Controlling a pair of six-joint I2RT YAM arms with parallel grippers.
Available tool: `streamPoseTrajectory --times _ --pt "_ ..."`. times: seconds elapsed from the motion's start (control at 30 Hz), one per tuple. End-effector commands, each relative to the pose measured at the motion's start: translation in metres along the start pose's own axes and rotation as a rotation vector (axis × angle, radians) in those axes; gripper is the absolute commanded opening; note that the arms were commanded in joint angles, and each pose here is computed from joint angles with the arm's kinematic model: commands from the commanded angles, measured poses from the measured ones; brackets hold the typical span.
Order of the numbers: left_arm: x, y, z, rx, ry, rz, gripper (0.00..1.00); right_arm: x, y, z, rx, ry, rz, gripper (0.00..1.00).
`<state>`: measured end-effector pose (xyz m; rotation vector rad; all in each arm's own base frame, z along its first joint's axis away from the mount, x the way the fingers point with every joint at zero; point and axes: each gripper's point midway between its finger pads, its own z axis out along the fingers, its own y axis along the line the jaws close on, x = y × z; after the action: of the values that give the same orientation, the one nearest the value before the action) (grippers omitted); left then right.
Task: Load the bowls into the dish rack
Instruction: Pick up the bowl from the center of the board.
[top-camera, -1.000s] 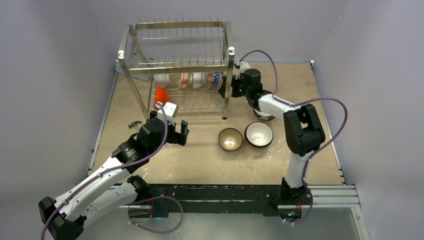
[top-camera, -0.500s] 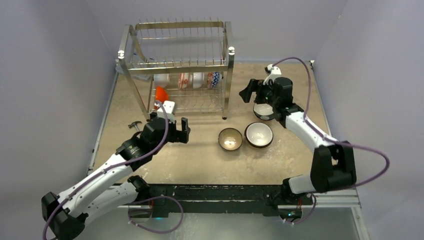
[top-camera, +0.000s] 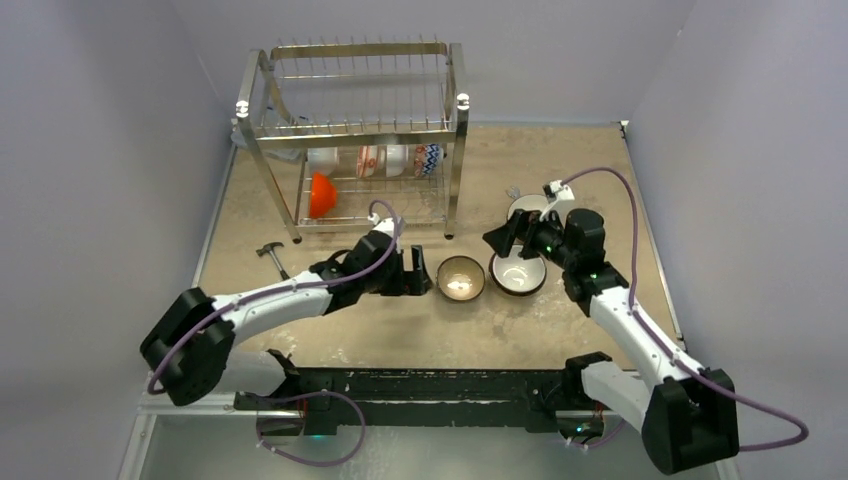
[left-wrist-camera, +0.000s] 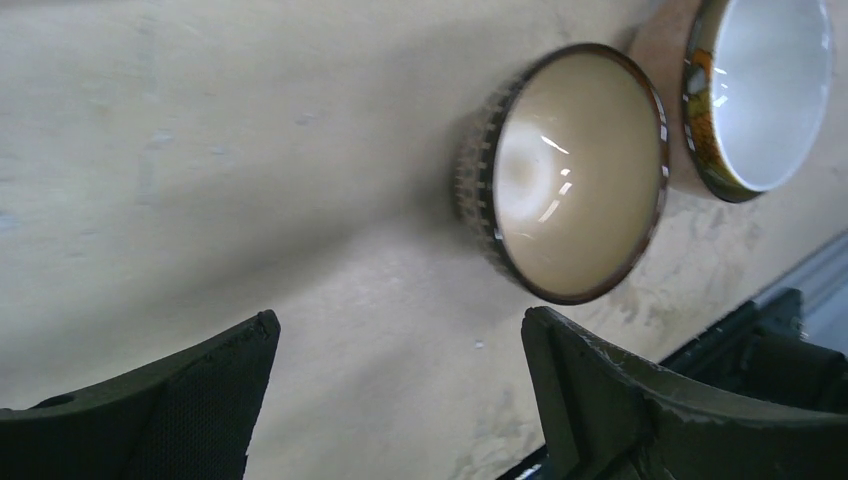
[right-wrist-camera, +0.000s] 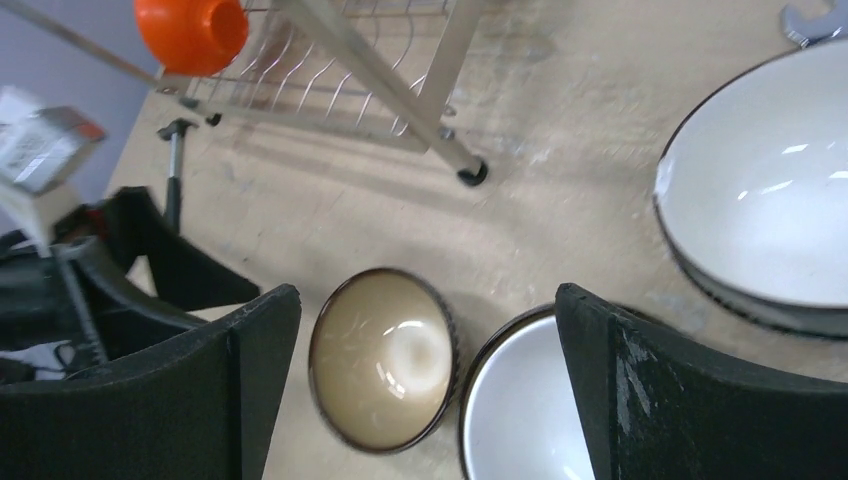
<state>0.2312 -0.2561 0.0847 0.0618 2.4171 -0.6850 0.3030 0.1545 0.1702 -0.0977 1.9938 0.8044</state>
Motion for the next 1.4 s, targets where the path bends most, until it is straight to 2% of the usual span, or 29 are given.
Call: streamPoseTrajectory --times 0.0,0.23,0.37,0.67,0.73,0.87,1.03,1.17,1.3,1.37 --pt "-0.011 -0.068 0.011 0.259 -0.012 -0.095 0.9 0.004 0.025 -0.016 -0.114 -0.026 0.07 0.99" --pt "0.0 -0.075 0.039 0.269 0.05 -0.153 0.86 0.014 0.035 -0.022 -0.165 -0.005 0.161 0.99" --pt "0.009 -0.077 0.055 0.273 0.1 -0.178 0.79 0.023 0.036 -0.02 -0.187 0.036 0.166 0.99" --pt "0.019 -0.077 0.067 0.282 0.139 -0.21 0.49 0.03 0.035 -0.022 -0.182 0.044 0.192 0.99" --pt "0.02 -0.077 0.066 0.285 0.138 -0.21 0.36 0.032 0.035 -0.022 -0.185 0.049 0.199 0.99" --pt "0.021 -0.074 0.064 0.276 0.134 -0.207 0.16 0.036 0.038 -0.021 -0.209 0.066 0.217 0.99" --pt "0.025 -0.071 0.058 0.277 0.135 -0.21 0.0 0.035 0.04 -0.018 -0.227 0.077 0.22 0.99" --pt "0.038 -0.068 0.055 0.274 0.174 -0.257 0.0 0.044 0.042 -0.016 -0.256 0.105 0.265 0.99" --pt "0.044 -0.074 0.056 0.3 0.21 -0.189 0.0 0.052 0.044 -0.012 -0.287 0.146 0.287 0.99" --pt "0.036 -0.08 0.052 0.343 0.163 -0.168 0.0 0.052 0.044 -0.012 -0.292 0.147 0.288 0.99"
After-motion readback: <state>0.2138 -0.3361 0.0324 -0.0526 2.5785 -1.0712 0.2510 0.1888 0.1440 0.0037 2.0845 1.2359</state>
